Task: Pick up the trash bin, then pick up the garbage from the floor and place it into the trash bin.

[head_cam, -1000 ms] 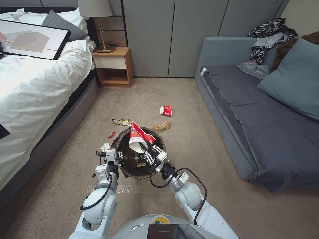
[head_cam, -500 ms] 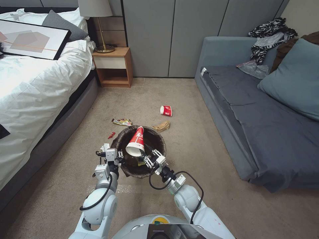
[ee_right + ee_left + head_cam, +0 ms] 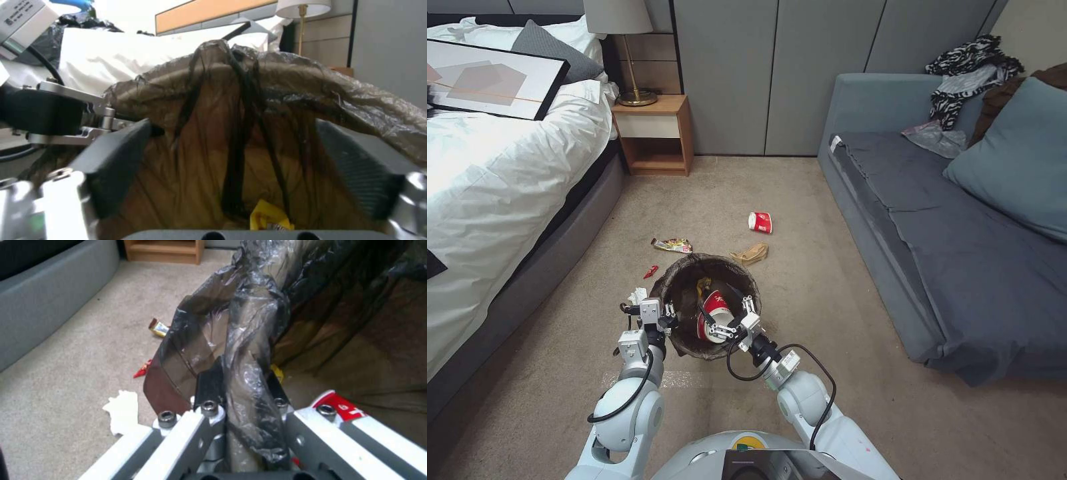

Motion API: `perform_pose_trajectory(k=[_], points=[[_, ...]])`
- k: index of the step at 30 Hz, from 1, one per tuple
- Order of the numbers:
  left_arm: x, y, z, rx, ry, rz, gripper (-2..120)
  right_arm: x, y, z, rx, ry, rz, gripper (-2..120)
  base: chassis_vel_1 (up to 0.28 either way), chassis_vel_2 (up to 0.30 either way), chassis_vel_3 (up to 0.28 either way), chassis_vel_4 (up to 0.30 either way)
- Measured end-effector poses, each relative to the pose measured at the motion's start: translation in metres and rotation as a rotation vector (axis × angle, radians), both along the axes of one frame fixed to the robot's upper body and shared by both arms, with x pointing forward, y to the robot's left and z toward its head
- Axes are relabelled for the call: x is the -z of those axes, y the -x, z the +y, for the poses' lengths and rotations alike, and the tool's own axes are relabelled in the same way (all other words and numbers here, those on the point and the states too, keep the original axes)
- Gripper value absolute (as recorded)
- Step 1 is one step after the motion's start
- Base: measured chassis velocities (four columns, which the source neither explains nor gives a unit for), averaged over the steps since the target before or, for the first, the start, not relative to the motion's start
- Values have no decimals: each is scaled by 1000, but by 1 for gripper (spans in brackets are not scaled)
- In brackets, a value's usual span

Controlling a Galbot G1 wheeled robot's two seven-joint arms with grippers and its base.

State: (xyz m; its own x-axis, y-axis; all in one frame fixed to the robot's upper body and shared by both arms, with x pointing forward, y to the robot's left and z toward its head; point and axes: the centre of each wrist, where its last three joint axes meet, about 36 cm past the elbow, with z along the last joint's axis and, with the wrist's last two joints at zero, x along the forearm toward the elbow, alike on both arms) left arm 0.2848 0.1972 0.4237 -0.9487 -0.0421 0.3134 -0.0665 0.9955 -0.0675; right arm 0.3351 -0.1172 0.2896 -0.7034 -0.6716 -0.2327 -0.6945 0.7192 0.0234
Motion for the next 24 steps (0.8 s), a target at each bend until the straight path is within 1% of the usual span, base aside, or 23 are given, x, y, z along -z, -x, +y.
perform_pose_trajectory(k=[1, 2, 3, 15, 19, 21, 22, 23, 24], points=[[0, 0, 0, 0, 0, 0, 3, 0, 0, 0, 0, 0, 0, 95, 0, 0, 0, 0], [0, 0, 0, 0, 0, 0, 3, 0, 0, 0, 0, 0, 0, 95, 0, 0, 0, 0], [0, 0, 0, 0, 0, 0, 3, 0, 0, 0, 0, 2, 1, 99, 0, 0, 0, 0], [-1, -1, 2, -5, -4, -2, 3, -6, -3, -1, 1, 0, -12, 100, 0, 0, 0, 0], [-1, -1, 2, -6, -5, -3, 3, -16, -3, -1, -1, -10, -41, 100, 0, 0, 0, 0], [2, -2, 3, -9, -9, 4, 3, -36, -1, -1, 12, -34, -94, 100, 0, 0, 0, 0], [2, -2, 3, -9, -9, 4, 3, -36, -1, -1, 12, -34, -94, 100, 0, 0, 0, 0], [3, -2, 3, -10, -11, 7, 3, -46, 0, -3, 28, -45, -116, 100, 0, 0, 0, 0], [4, -2, 4, -12, -12, 9, 3, -63, 0, -7, 71, -60, -165, 100, 0, 0, 0, 0]])
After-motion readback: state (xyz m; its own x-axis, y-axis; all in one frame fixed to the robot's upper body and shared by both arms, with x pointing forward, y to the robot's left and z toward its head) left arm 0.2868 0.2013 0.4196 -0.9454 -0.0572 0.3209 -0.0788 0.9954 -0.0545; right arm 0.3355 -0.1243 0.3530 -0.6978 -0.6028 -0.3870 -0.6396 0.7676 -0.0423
